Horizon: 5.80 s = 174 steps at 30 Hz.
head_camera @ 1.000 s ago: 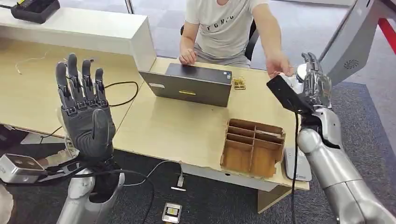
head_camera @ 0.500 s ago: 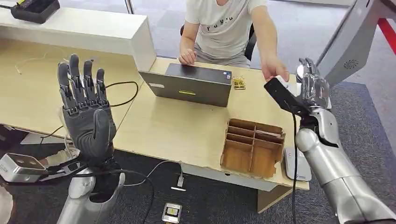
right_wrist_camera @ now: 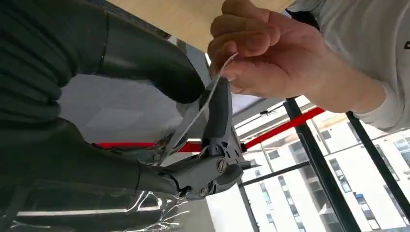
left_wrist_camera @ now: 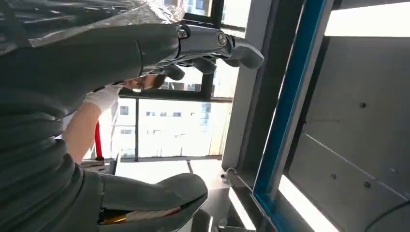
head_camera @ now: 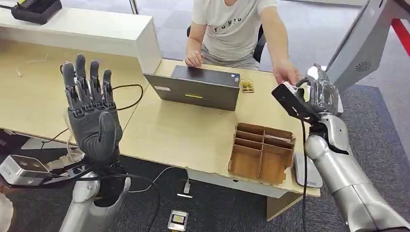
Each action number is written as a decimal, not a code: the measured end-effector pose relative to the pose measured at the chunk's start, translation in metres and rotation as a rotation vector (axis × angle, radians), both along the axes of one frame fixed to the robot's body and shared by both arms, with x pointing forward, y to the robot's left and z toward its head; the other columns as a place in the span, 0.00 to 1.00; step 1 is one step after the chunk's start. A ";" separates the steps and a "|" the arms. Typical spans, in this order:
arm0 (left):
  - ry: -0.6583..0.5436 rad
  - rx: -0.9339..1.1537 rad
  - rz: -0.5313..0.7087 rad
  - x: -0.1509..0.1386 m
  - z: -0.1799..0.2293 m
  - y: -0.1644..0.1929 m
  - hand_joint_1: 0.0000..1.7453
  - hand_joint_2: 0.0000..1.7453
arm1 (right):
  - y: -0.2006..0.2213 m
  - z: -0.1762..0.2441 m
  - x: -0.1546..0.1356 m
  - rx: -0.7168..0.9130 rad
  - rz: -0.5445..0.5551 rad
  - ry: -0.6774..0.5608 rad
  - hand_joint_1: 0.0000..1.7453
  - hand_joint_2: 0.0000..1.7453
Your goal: Pass the card to the sensor for recognition and then transmit it.
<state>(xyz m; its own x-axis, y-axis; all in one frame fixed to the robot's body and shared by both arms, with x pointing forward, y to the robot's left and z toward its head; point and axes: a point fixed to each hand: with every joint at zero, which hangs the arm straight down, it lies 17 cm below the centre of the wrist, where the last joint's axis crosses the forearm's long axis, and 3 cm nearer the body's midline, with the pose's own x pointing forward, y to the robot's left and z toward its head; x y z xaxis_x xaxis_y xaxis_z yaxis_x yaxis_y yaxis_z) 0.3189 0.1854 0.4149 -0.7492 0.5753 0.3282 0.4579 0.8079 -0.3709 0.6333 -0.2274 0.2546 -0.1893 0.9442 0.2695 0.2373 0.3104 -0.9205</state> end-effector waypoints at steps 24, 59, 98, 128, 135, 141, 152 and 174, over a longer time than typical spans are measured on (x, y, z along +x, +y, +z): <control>0.006 -0.010 0.061 0.007 0.002 0.005 0.00 1.00 | 0.019 0.007 -0.015 0.033 0.105 -0.040 1.00 1.00; 0.093 -0.037 0.270 -0.008 -0.010 0.051 0.00 1.00 | -0.132 -0.082 -0.181 0.364 -0.181 -0.117 1.00 1.00; 0.037 -0.029 0.295 -0.022 0.005 0.051 0.00 1.00 | -0.107 -0.179 -0.169 0.479 -0.205 0.098 1.00 1.00; 0.017 -0.035 0.316 -0.030 0.012 0.053 0.00 1.00 | -0.103 -0.257 -0.172 0.498 -0.268 0.291 1.00 1.00; 0.028 -0.042 0.316 -0.029 0.010 0.055 0.00 1.00 | -0.115 -0.268 -0.172 0.496 -0.314 0.311 1.00 1.00; 0.039 -0.045 0.313 -0.029 0.007 0.055 0.00 1.00 | -0.122 -0.279 -0.176 0.494 -0.340 0.334 1.00 1.00; 0.042 -0.046 0.312 -0.028 0.006 0.056 0.00 1.00 | -0.120 -0.280 -0.173 0.510 -0.334 0.330 1.00 1.00; 0.002 -0.033 0.254 -0.032 0.012 0.046 0.00 1.00 | -0.105 -0.194 -0.138 0.449 -0.246 0.118 1.00 1.00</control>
<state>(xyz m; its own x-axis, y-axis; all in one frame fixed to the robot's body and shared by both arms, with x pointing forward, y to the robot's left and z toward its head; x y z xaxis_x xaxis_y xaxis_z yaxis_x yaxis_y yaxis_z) 0.2874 0.2314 0.4272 -0.8707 0.3789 0.3136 0.2408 0.8844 -0.3999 0.4954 -0.3328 0.0603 0.0794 0.7435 0.6640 0.2555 0.6287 -0.7345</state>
